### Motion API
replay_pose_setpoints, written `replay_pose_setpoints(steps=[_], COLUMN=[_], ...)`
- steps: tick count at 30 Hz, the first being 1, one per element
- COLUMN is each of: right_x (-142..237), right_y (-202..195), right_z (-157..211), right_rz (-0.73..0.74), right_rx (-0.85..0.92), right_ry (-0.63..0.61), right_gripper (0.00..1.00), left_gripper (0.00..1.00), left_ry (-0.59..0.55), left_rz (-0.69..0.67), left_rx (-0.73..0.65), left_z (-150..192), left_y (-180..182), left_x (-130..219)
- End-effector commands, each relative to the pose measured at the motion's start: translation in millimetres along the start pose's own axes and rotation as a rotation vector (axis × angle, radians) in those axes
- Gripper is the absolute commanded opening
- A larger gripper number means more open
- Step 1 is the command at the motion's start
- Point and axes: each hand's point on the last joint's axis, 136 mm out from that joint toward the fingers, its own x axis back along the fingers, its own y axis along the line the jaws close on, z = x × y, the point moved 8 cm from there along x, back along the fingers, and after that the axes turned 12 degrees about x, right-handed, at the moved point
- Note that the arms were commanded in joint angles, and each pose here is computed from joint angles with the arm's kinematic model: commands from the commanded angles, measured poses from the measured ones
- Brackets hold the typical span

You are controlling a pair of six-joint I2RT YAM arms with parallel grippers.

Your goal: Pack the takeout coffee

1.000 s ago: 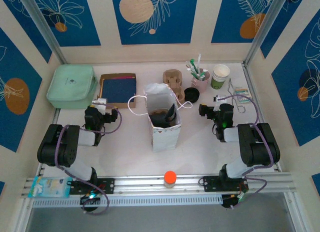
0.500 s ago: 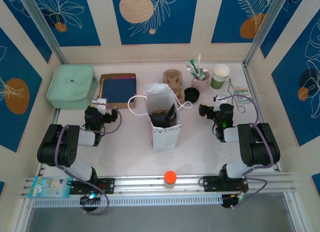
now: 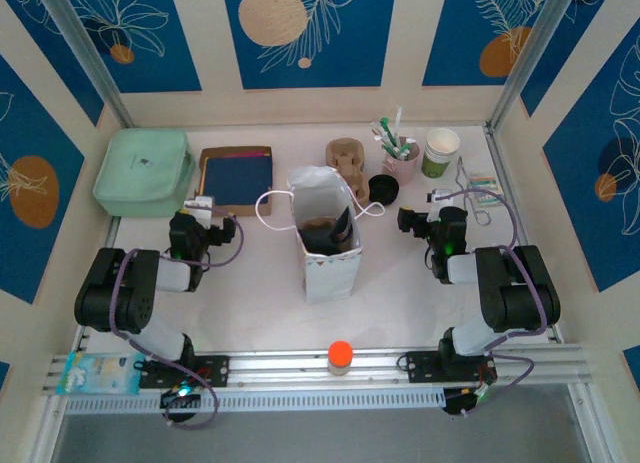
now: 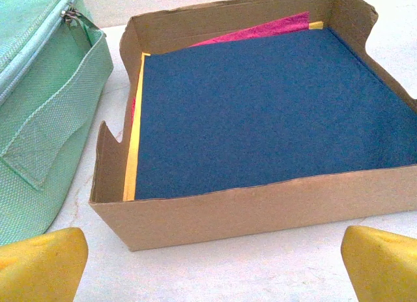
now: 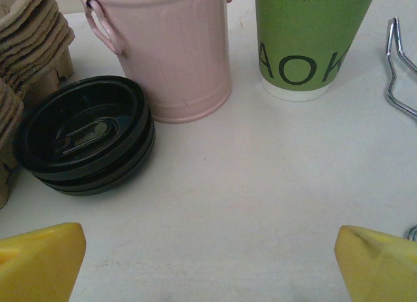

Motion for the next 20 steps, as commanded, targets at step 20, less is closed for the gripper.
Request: replay_pose_setpoints(steps=[20], right_x=[-0.7], right_y=[-2.2], right_z=[-15.2], right_rz=[-0.013], right_rx=[-0.009], right_ry=[-0.051], right_gripper=[0.99], left_gripper=[1.00], left_ry=[-0.027], left_rz=[0.010], left_rx=[0.004], left_z=[-10.5], left_y=[-1.3], left_x=[-0.8])
